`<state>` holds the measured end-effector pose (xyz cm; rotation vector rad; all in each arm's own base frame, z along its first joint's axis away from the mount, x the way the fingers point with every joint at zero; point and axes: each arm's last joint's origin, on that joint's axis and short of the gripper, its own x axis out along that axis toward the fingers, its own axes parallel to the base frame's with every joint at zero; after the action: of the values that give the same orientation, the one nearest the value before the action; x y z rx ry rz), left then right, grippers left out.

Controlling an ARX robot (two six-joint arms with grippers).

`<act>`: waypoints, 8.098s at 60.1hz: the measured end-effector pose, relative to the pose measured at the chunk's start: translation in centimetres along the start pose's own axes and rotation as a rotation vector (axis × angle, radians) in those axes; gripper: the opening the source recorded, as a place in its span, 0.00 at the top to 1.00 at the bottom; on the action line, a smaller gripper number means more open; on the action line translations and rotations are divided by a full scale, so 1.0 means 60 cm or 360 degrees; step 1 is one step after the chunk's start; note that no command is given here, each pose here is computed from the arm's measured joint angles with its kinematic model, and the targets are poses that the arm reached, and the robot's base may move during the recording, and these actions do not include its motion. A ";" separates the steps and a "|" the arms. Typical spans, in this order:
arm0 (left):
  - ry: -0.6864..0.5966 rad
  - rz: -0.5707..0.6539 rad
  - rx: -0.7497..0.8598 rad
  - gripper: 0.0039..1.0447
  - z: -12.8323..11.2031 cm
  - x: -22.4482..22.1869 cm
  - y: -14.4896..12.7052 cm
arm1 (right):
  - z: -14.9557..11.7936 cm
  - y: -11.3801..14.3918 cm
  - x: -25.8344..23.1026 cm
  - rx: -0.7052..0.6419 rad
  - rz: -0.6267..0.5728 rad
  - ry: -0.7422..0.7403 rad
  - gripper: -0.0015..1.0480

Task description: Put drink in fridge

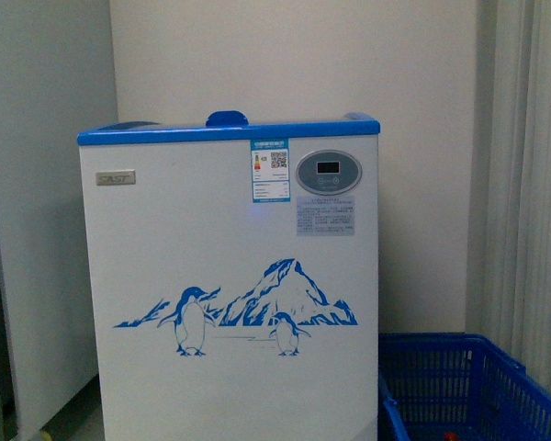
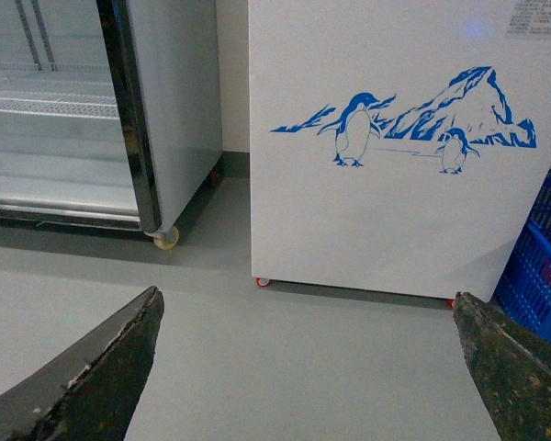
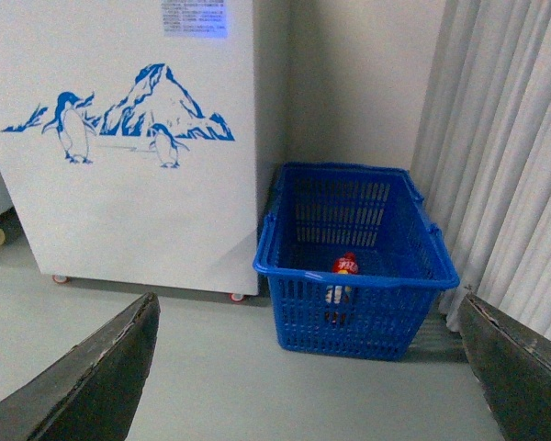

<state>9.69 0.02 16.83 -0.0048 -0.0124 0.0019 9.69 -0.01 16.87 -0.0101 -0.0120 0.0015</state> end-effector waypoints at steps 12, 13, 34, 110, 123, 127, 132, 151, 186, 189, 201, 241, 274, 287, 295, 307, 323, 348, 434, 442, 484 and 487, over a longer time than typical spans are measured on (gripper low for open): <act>0.0000 0.0000 0.0000 0.08 0.000 0.000 0.000 | 0.000 0.000 0.000 0.0000 0.0000 0.0000 0.07; 0.0000 0.0000 0.0000 0.08 0.000 0.000 0.000 | 0.000 0.000 0.000 0.0000 0.0000 0.0000 0.07; 0.0000 0.0000 0.0000 0.08 0.000 0.000 0.000 | 0.000 0.000 0.000 -0.0001 0.0000 0.0000 0.07; 0.0000 0.0000 0.0000 0.08 0.000 0.000 0.000 | 0.000 0.000 0.000 0.0000 -0.0001 0.0000 0.07; 0.0000 0.0000 0.0001 0.08 0.000 0.000 0.000 | 0.000 0.000 0.000 0.0000 0.0000 0.0000 0.07; 0.0000 0.0000 0.0000 0.08 0.000 0.000 0.000 | 0.000 0.000 0.000 -0.0001 -0.0001 0.0000 0.07; 0.0000 0.0000 0.0000 0.08 0.000 0.000 0.000 | 0.000 0.000 0.000 0.0000 -0.0001 0.0000 0.07; 0.0001 -0.0001 0.0000 0.08 0.000 0.000 0.000 | 0.000 0.000 0.000 -0.0001 0.0000 0.0000 0.07; 0.0000 0.0000 0.0000 0.08 0.000 0.000 0.000 | 0.000 0.000 0.000 0.0001 -0.0002 0.0001 0.07; 0.0000 -0.0002 0.0001 0.08 0.000 0.000 0.000 | -0.004 0.000 0.001 0.0064 -0.0144 0.0145 0.07; 0.0000 -0.0001 0.0000 0.08 0.000 0.000 0.000 | 0.000 -0.039 0.049 0.0322 -0.0393 0.0674 0.07; 0.0000 0.0000 0.0000 0.08 0.000 0.000 0.000 | -0.276 -0.192 0.321 0.0524 -0.0519 0.1399 0.07; 0.0000 0.0000 0.0001 0.08 0.000 0.000 0.000 | -0.498 -0.193 0.382 0.0512 -0.0573 0.1645 0.07; 0.0000 0.0000 0.0000 0.08 0.000 0.000 0.000 | -0.540 -0.190 0.388 0.0514 -0.0585 0.1713 0.07; 0.0000 0.0000 0.0001 0.08 0.000 0.000 0.000 | -0.568 -0.187 0.389 0.0515 -0.0587 0.1752 0.07; 0.0000 0.0000 0.0000 0.08 0.000 0.000 0.000 | -0.596 -0.182 0.394 0.0514 -0.0586 0.1789 0.07; 0.0000 0.0000 0.0001 0.08 0.000 0.000 0.000 | -0.613 -0.175 0.401 0.0500 -0.0578 0.1814 0.07; 0.0000 0.0000 0.0001 0.08 0.000 0.000 0.000 | -0.625 -0.183 0.406 0.0463 -0.0613 0.1811 0.42; 0.0000 -0.0001 0.0000 0.08 0.000 0.000 0.000 | 0.198 -0.073 0.088 0.0339 -0.0172 0.0057 0.65; 0.0000 0.0000 0.0001 0.08 0.000 0.000 0.000 | 0.199 -0.058 0.052 0.0360 -0.0102 0.0016 0.65; 0.0000 0.0000 0.0000 0.08 0.000 0.000 0.000 | 0.147 0.045 0.012 0.0320 0.0054 -0.0122 0.65; 0.0000 0.0000 0.0000 0.08 0.000 0.000 0.000 | 0.140 0.052 0.010 0.0314 0.0052 -0.0116 0.65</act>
<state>9.69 0.02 16.83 -0.0048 -0.0124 0.0019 10.21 3.20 25.24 0.1870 -0.0844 0.0355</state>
